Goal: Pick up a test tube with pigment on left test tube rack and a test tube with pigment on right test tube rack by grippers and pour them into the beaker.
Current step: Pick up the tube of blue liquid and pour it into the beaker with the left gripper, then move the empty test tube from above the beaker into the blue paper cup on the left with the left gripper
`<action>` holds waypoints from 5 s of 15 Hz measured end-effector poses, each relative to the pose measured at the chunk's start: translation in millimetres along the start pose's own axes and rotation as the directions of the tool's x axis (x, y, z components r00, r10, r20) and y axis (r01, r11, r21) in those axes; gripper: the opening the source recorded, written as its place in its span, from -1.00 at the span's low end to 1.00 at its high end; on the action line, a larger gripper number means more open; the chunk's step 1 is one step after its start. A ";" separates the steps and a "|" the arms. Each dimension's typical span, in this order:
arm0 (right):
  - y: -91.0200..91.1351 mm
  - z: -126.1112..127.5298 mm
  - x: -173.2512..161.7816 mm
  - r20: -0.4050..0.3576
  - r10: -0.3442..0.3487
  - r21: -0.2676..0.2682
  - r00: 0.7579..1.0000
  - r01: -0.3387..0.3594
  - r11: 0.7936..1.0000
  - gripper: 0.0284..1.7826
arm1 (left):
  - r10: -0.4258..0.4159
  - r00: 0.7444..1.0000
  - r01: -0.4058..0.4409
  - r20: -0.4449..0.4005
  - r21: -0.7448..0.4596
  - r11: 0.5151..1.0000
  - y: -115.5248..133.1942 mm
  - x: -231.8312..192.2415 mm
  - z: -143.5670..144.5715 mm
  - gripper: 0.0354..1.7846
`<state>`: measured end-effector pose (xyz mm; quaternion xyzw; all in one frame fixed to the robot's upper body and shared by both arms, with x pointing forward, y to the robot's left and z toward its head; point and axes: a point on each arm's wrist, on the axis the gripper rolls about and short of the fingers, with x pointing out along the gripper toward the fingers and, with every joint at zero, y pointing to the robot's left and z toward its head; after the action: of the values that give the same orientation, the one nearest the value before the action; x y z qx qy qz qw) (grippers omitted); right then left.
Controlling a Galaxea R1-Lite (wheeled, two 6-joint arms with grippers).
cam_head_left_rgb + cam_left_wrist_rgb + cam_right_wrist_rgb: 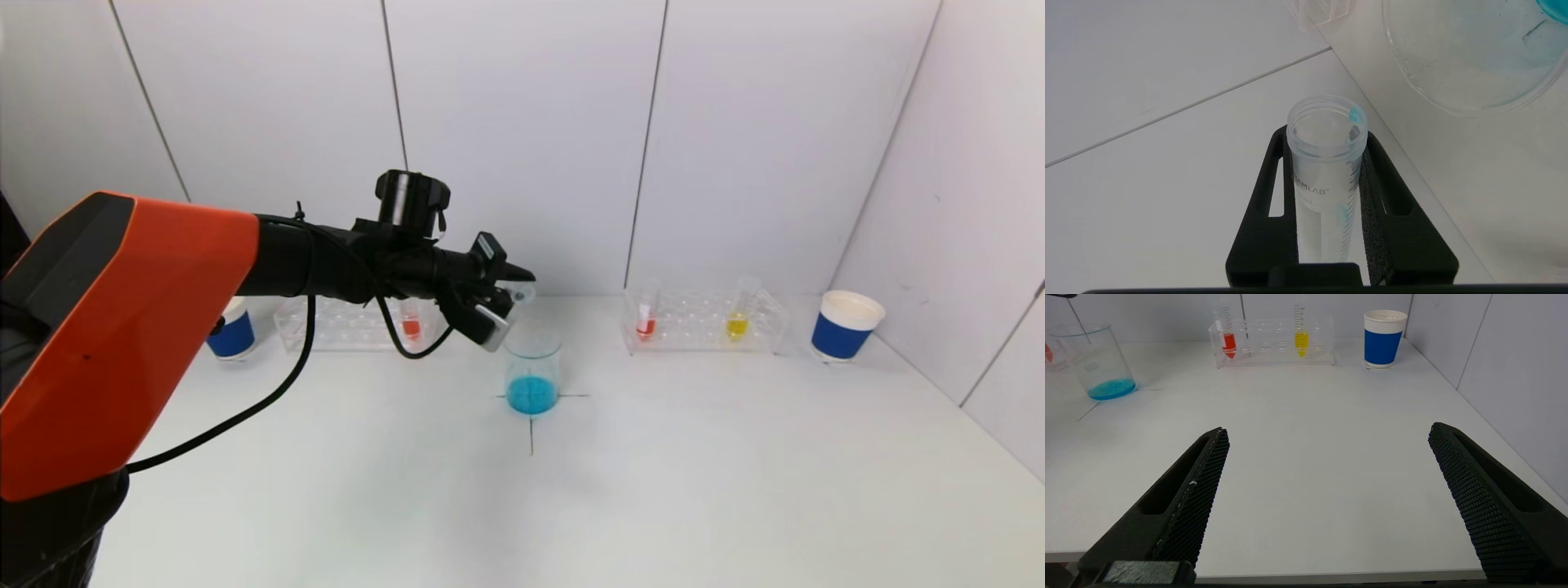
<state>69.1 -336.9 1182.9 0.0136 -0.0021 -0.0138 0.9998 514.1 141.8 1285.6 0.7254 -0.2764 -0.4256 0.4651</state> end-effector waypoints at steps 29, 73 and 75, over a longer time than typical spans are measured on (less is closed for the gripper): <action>0.0 0.0 0.0 0.000 0.000 0.000 1.000 0.000 1.000 0.99 | 0.183 0.974 -0.212 -0.133 -0.253 0.944 48.0 -43.5 -2.7 -0.52; 0.0 0.0 0.0 0.000 0.000 0.000 1.000 0.000 1.000 0.99 | -0.234 -0.020 -0.960 -0.972 0.084 -0.266 -41.6 -277.1 -99.4 -0.52; 0.0 0.0 0.0 0.000 0.000 0.000 1.000 0.000 1.000 0.99 | -0.240 -0.007 -0.955 -0.971 0.077 -0.285 -58.5 -266.0 -110.8 -0.52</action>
<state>69.1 -336.9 1182.9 0.0137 -0.0023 -0.0138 0.9998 482.2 426.7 1350.9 0.0308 0.0174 0.2761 0.9605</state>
